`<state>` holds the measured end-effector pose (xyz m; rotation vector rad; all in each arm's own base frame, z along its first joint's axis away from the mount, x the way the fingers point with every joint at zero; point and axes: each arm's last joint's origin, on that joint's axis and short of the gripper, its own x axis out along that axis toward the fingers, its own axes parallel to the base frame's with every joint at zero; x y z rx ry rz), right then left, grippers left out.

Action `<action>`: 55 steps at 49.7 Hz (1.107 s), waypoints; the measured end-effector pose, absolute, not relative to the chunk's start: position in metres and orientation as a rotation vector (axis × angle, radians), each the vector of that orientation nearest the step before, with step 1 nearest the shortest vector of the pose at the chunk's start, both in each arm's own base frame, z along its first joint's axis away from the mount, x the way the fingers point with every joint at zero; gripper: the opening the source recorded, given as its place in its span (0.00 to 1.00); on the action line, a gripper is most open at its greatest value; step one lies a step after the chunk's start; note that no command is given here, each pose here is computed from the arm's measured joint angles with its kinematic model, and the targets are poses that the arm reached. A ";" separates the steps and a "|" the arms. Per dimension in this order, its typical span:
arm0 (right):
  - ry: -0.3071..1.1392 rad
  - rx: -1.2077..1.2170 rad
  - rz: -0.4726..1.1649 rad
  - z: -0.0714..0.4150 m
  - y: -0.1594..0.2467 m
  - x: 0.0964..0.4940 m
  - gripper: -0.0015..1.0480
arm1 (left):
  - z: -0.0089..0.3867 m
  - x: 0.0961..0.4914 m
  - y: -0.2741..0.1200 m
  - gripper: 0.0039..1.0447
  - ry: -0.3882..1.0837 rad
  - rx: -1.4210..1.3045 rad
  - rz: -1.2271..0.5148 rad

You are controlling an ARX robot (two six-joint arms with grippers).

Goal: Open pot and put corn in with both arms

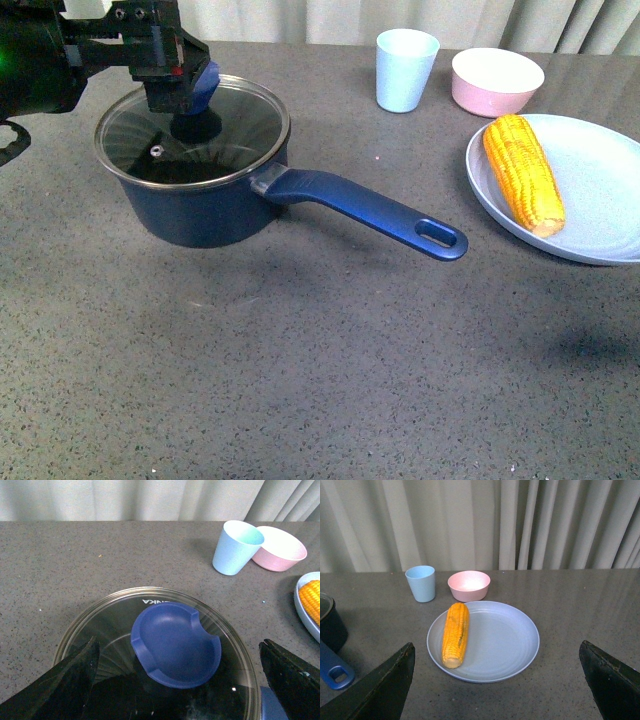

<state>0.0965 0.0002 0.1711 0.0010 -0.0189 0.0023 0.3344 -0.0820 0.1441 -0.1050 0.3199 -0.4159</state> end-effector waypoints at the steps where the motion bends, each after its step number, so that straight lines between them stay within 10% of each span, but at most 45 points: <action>1: -0.019 0.001 0.002 0.171 0.000 0.097 0.91 | 0.144 0.335 -0.082 0.92 0.319 -0.103 -0.415; 55: -0.019 0.001 0.002 0.171 0.000 0.097 0.91 | 0.120 0.370 -0.108 0.92 0.355 -0.028 -0.362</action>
